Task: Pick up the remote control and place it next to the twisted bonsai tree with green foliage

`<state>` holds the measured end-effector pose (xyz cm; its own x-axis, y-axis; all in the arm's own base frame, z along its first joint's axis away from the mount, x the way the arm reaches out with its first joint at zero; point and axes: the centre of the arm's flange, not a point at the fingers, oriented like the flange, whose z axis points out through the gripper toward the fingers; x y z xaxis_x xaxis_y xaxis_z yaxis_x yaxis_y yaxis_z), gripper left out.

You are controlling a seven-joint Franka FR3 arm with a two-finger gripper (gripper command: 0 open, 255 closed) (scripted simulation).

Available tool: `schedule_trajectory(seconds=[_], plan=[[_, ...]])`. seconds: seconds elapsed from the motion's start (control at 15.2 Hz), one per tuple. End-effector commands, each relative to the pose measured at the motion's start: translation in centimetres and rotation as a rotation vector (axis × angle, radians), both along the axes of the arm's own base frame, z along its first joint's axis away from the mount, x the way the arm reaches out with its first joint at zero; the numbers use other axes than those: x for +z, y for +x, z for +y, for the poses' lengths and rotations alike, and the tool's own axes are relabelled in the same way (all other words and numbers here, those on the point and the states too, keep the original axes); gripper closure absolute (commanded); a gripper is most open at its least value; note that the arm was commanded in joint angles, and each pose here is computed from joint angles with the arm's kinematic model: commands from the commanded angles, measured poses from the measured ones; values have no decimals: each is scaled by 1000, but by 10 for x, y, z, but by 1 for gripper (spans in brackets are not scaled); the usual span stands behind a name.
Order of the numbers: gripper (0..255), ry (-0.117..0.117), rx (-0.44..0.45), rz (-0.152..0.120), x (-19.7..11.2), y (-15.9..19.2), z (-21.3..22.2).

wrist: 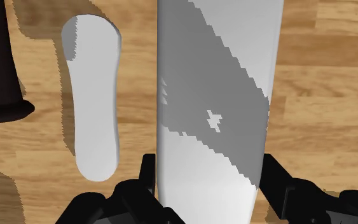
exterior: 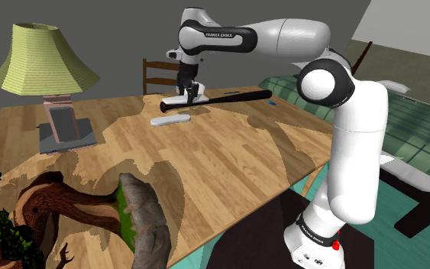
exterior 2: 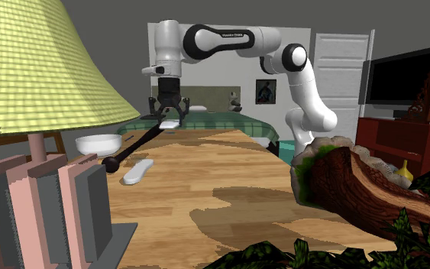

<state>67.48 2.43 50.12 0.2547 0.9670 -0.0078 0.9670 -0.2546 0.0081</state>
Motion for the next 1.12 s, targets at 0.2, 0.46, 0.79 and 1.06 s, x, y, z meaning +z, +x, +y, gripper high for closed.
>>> schedule_trajectory(seconds=[0.2, 0.46, 0.79, 1.06], plan=[[255, 0, 0, 0, 27, 0, 0], [255, 0, 0, 0, 48, 0, 0], [255, 0, 0, 0, 74, 0, 0], [255, 0, 0, 0, 96, 0, 0]])
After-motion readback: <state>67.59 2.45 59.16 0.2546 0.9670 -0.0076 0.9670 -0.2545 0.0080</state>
